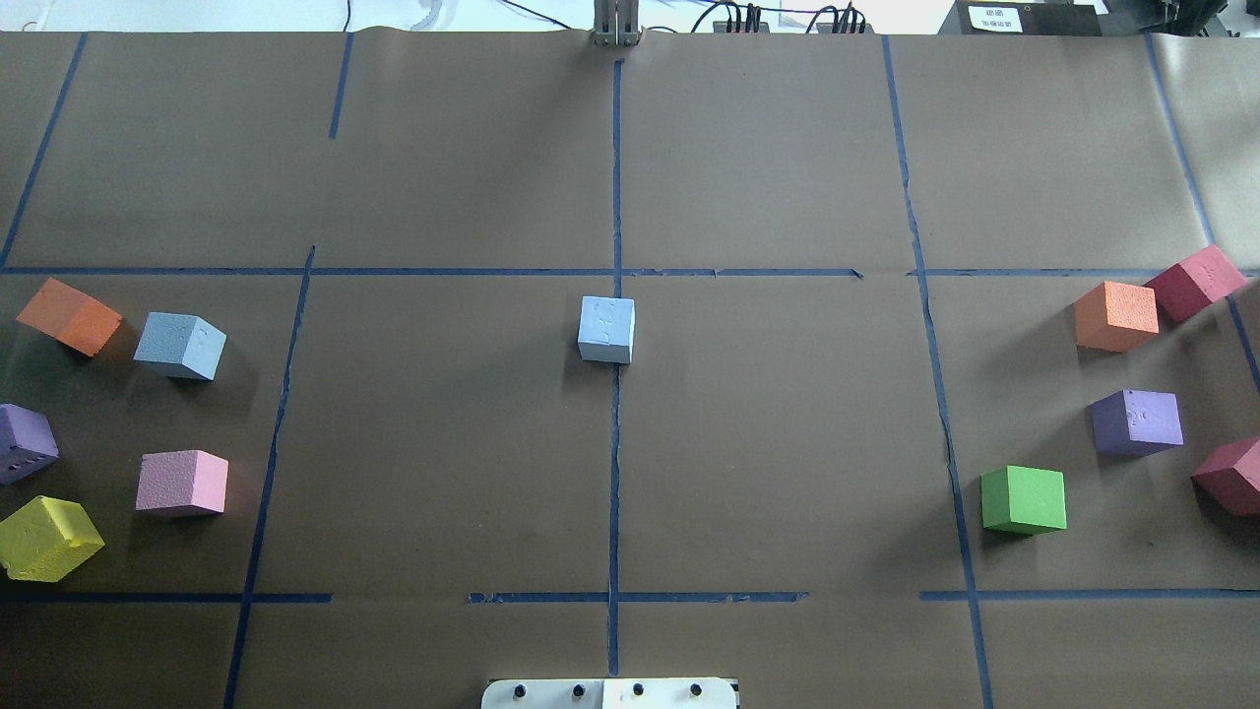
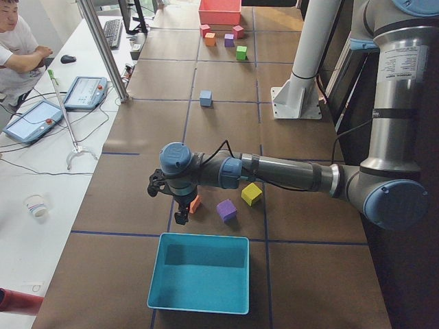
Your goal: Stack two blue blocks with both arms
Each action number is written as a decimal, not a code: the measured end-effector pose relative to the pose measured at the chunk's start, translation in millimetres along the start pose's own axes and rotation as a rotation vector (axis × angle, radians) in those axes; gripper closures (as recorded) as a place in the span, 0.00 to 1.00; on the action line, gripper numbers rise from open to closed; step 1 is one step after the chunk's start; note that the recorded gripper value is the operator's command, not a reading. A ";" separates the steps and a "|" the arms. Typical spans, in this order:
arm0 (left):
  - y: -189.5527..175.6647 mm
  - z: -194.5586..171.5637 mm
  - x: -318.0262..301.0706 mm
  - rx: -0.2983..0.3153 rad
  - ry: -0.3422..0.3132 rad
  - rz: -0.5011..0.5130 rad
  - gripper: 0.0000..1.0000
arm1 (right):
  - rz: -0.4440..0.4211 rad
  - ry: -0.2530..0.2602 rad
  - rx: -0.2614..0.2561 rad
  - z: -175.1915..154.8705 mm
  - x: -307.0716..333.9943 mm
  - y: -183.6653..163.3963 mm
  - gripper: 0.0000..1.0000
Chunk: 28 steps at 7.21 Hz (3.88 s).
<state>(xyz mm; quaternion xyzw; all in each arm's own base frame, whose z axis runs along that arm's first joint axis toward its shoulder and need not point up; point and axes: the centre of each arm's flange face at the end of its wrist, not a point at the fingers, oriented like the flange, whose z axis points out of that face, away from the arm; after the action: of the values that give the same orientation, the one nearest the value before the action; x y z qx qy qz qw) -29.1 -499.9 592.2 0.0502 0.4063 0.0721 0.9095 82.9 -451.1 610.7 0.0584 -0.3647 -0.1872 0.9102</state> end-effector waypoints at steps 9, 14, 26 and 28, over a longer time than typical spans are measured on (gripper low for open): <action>-27.7 152.5 241.4 0.112 0.020 -0.068 0.00 | 0.087 -0.004 0.000 10.2 15.9 44.6 0.00; -24.1 210.5 254.2 0.058 -0.037 -0.051 0.88 | 0.088 -0.005 -0.002 11.3 16.3 45.8 0.00; -128.1 129.7 717.3 0.062 -0.021 -0.164 0.95 | 0.092 -0.007 0.000 11.2 15.7 46.3 0.00; -117.3 152.1 748.4 0.076 -0.021 -0.124 0.95 | 0.093 -0.008 0.001 10.9 15.3 46.0 0.00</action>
<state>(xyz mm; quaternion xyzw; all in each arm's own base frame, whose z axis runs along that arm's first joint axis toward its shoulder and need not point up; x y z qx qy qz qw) 588.5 -491.7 128.0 0.0601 0.4017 -0.0003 0.9138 99.4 -414.1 639.6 0.0410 -0.3708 -0.1448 0.9164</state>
